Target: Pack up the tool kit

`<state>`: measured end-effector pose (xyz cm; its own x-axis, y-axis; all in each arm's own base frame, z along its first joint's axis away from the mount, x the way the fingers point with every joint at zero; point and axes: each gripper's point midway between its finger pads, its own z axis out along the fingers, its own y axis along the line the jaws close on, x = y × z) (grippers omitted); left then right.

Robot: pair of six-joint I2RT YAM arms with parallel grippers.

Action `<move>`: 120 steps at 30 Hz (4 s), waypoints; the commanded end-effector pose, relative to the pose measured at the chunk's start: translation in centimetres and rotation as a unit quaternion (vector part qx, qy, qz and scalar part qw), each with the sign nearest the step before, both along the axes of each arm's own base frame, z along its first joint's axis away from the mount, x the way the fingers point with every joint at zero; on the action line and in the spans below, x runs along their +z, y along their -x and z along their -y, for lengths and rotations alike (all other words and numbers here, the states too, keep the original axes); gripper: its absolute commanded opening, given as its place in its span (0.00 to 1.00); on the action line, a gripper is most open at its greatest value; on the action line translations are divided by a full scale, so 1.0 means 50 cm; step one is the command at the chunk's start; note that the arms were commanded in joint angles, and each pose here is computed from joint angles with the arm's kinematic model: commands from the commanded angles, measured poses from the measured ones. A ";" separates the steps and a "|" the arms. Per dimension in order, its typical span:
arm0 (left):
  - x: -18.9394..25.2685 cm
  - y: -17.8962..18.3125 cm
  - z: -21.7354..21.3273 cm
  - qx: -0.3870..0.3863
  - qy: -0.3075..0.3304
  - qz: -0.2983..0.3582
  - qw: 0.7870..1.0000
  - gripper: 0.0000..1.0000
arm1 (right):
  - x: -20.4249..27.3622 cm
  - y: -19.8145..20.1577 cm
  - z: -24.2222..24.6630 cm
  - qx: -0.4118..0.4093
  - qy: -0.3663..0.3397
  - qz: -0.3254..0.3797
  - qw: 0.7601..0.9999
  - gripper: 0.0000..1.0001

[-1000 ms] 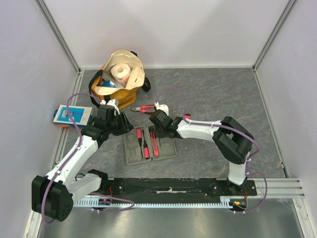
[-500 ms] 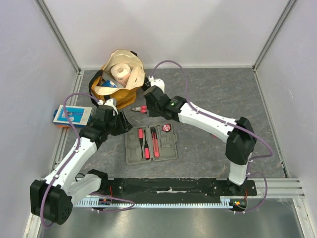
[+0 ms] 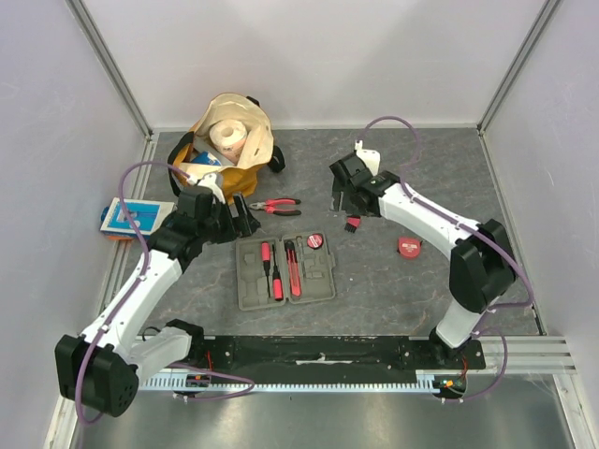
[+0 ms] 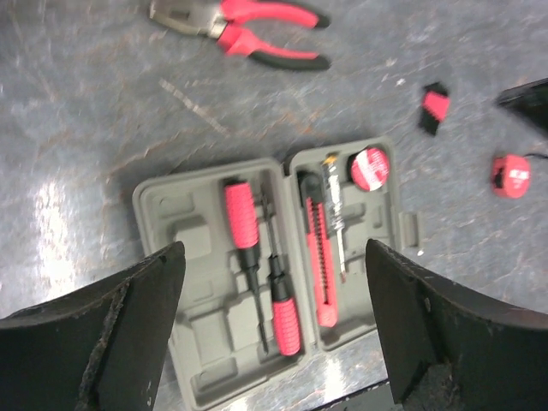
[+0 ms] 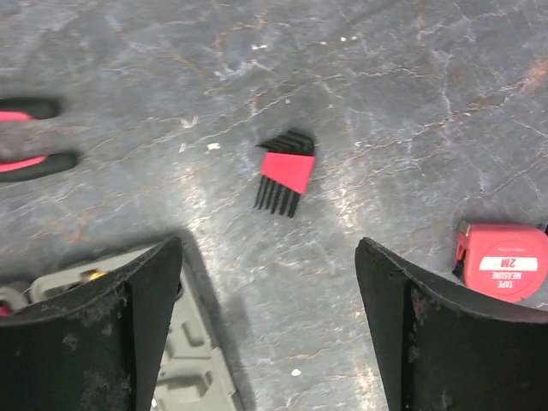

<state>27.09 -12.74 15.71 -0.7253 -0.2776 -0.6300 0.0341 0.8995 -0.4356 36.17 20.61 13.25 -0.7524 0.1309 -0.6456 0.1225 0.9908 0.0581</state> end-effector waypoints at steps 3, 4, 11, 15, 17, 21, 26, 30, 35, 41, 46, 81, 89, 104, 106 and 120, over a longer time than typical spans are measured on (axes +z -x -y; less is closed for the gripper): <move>0.110 -0.050 0.024 -0.037 0.004 0.070 0.997 0.91 | -0.100 -0.017 0.036 -0.060 0.027 -0.048 0.997 0.94; 0.111 -0.052 0.024 -0.039 0.003 0.070 0.997 0.91 | -0.113 -0.022 0.041 -0.068 0.032 -0.052 0.996 0.95; 0.098 -0.058 0.033 -0.060 0.000 0.065 0.996 0.90 | -0.172 -0.057 0.051 -0.101 0.047 -0.072 0.991 0.92; 0.093 -0.065 0.039 -0.068 0.001 0.067 0.995 0.89 | -0.189 -0.069 0.060 -0.116 0.043 -0.077 0.989 0.86; 0.093 -0.068 0.041 -0.072 0.002 0.068 0.995 0.89 | -0.197 -0.073 0.061 -0.118 0.039 -0.080 0.989 0.82; 0.087 -0.079 0.043 -0.074 -0.002 0.066 0.995 0.89 | -0.217 -0.066 0.058 -0.119 0.024 -0.100 0.987 0.73; 0.084 -0.084 0.042 -0.073 -0.004 0.064 0.995 0.88 | -0.232 -0.048 0.052 -0.122 0.005 -0.114 0.986 0.69; 0.078 -0.087 0.043 -0.074 -0.004 0.061 0.995 0.88 | -0.253 -0.042 0.042 -0.116 -0.005 -0.131 0.985 0.66; 0.078 -0.089 0.047 -0.079 -0.002 0.058 0.995 0.88 | -0.252 -0.037 0.043 -0.116 -0.007 -0.136 0.984 0.51; 0.090 -0.078 0.081 -0.127 0.028 0.061 0.990 0.87 | -0.262 -0.013 0.055 -0.112 0.001 -0.148 0.983 0.45; 0.088 -0.067 0.115 -0.168 0.065 0.048 0.983 0.84 | -0.252 -0.018 0.045 -0.102 -0.013 -0.139 0.985 0.40; 0.064 -0.124 0.343 -0.251 0.249 -0.053 0.934 0.65 | 0.171 -0.045 -0.219 0.091 -0.284 0.012 0.954 0.40; 0.070 -0.142 0.334 -0.224 0.235 -0.038 0.945 0.49 | 0.183 -0.036 -0.232 0.099 -0.304 0.005 0.947 0.40; 0.076 -0.134 0.345 -0.237 0.257 -0.047 0.936 0.18 | 0.157 -0.020 -0.237 0.111 -0.302 -0.017 0.947 0.40; 0.083 -0.130 0.347 -0.239 0.265 -0.051 0.933 0.10 | 0.151 -0.017 -0.238 0.115 -0.302 -0.022 0.946 0.41; 0.209 -0.096 0.349 -0.277 0.303 0.000 0.912 0.02 | 0.277 -0.022 -0.183 0.119 -0.361 0.125 0.917 0.86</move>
